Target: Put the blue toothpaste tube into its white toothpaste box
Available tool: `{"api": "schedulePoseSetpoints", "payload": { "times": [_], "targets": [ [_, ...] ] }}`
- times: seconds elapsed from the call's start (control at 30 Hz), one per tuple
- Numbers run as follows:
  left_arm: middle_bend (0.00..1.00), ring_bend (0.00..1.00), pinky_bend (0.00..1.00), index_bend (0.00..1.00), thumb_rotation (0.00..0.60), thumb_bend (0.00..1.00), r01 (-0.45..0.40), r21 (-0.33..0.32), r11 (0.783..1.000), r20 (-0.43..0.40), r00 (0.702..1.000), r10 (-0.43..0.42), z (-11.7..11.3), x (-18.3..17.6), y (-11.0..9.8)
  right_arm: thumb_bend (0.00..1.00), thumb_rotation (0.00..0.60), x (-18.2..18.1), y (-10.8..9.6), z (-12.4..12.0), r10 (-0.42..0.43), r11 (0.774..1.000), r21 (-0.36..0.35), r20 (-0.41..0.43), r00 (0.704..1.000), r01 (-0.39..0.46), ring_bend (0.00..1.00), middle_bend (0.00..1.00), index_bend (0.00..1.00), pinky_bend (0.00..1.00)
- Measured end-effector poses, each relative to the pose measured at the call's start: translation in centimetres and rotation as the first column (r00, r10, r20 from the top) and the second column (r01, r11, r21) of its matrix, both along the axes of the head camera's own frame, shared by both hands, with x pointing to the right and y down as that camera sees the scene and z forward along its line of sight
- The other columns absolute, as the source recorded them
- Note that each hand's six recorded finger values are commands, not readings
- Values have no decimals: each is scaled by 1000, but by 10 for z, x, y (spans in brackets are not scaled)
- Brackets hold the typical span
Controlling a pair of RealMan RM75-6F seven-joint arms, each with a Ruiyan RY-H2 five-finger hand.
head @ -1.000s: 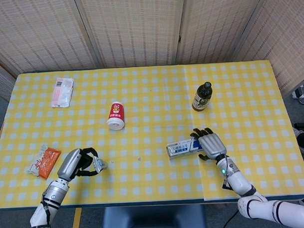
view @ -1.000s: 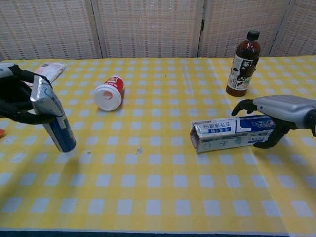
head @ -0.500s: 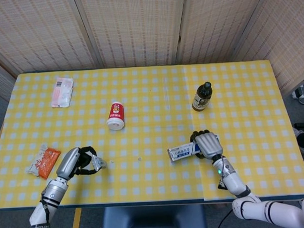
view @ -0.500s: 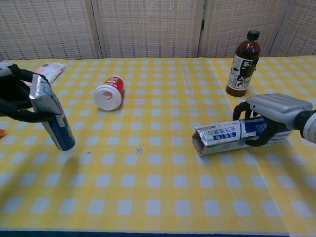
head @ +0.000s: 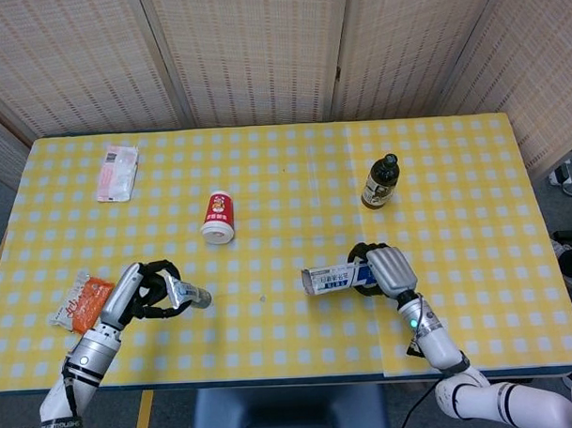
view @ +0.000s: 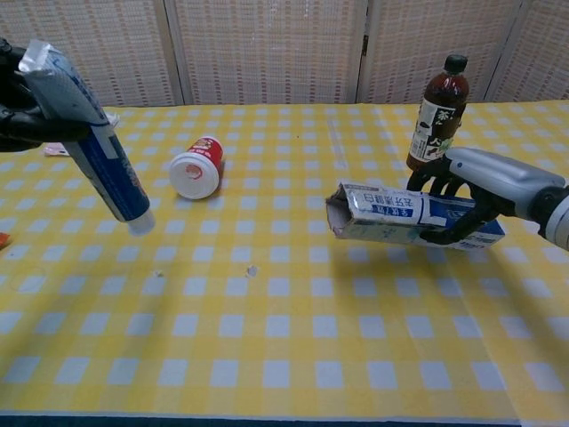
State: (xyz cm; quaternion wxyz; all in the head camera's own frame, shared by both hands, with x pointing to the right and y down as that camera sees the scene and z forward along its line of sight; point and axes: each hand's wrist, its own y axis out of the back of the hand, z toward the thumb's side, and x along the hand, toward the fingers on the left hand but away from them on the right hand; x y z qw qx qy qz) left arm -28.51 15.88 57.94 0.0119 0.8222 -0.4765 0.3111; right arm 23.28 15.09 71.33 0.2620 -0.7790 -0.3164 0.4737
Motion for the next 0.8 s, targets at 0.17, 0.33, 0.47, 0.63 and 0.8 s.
{"api": "schedulePoseSetpoints", "payload": {
  "times": [0.17, 0.33, 0.47, 0.63, 0.8],
  "targets": [
    [1000, 1000, 1000, 830, 600, 585, 17, -13, 1000, -57, 998, -18, -19, 6, -12, 302, 600, -10, 1, -7, 83, 996, -30, 146, 986, -80, 365, 364, 507, 344],
    [1000, 1000, 1000, 830, 600, 586, 41, -15, 999, -115, 992, -43, -40, 13, -26, 301, 600, -22, 0, -13, 173, 984, -96, 278, 945, -152, 370, 364, 507, 343],
    [1000, 1000, 1000, 830, 600, 587, 61, -18, 998, -155, 986, -63, -54, 18, -36, 302, 600, -33, 0, -13, 233, 968, -173, 363, 902, -180, 370, 364, 507, 343],
    [1000, 1000, 1000, 830, 600, 596, 70, -19, 997, -192, 979, -72, -68, 26, -45, 302, 600, -49, 4, -10, 293, 946, -261, 429, 854, -194, 371, 364, 507, 343],
    [1000, 1000, 1000, 830, 600, 596, 70, -1, 998, -211, 975, -69, -80, 36, -51, 302, 600, -76, 11, -6, 351, 916, -357, 488, 799, -184, 371, 364, 507, 343]
  ]
}}
